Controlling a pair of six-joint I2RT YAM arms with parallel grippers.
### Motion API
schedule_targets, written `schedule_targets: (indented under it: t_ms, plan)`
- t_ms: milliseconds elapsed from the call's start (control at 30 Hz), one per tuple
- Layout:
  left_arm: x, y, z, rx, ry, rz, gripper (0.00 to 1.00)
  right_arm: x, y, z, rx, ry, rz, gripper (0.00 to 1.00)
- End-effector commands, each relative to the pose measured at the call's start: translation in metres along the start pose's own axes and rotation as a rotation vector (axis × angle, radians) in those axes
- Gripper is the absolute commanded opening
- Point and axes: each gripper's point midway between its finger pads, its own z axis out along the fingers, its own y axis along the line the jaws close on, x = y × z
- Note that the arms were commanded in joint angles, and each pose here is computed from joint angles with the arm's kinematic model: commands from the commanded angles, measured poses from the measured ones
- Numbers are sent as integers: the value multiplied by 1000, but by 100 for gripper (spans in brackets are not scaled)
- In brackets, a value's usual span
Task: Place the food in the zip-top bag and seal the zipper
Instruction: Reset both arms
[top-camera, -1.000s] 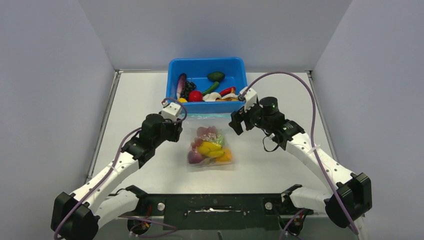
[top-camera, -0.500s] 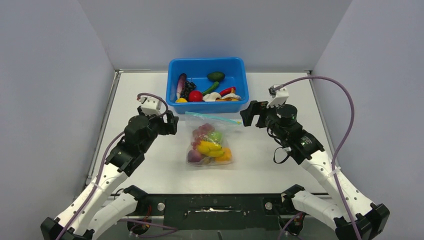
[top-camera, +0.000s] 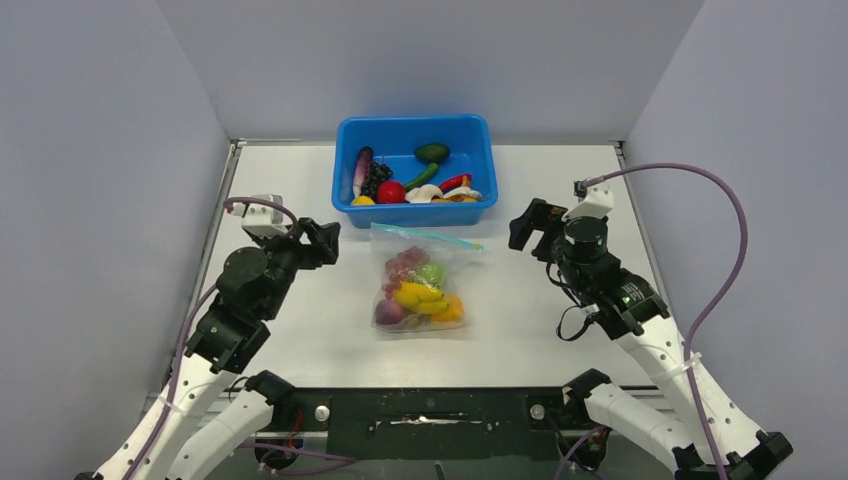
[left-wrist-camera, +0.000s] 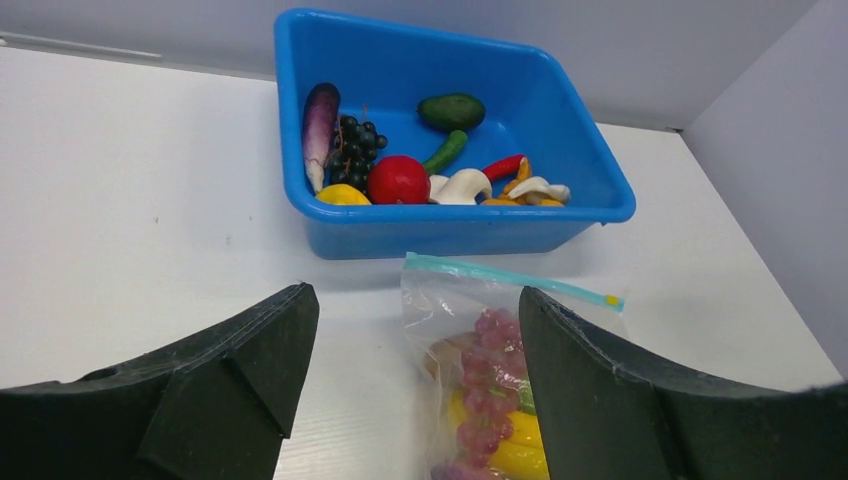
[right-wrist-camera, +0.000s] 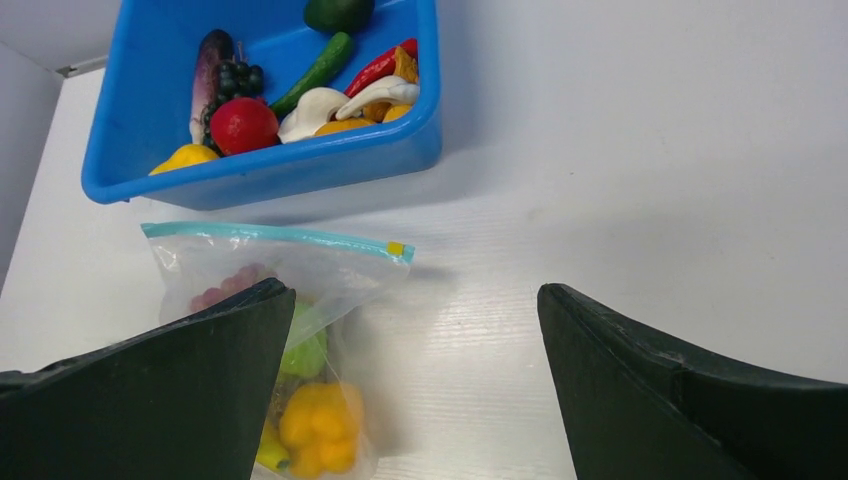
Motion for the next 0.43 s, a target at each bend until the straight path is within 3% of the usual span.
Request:
schedule_targets:
  t_ms: [0, 400]
  plan:
    - [-41, 5, -8, -60, -104, -42, 73, -43, 4, -23, -25, -147, 44, 98]
    - [-42, 7, -8, -71, -114, -25, 74, -46, 4, -28, -44, -172, 54, 98]
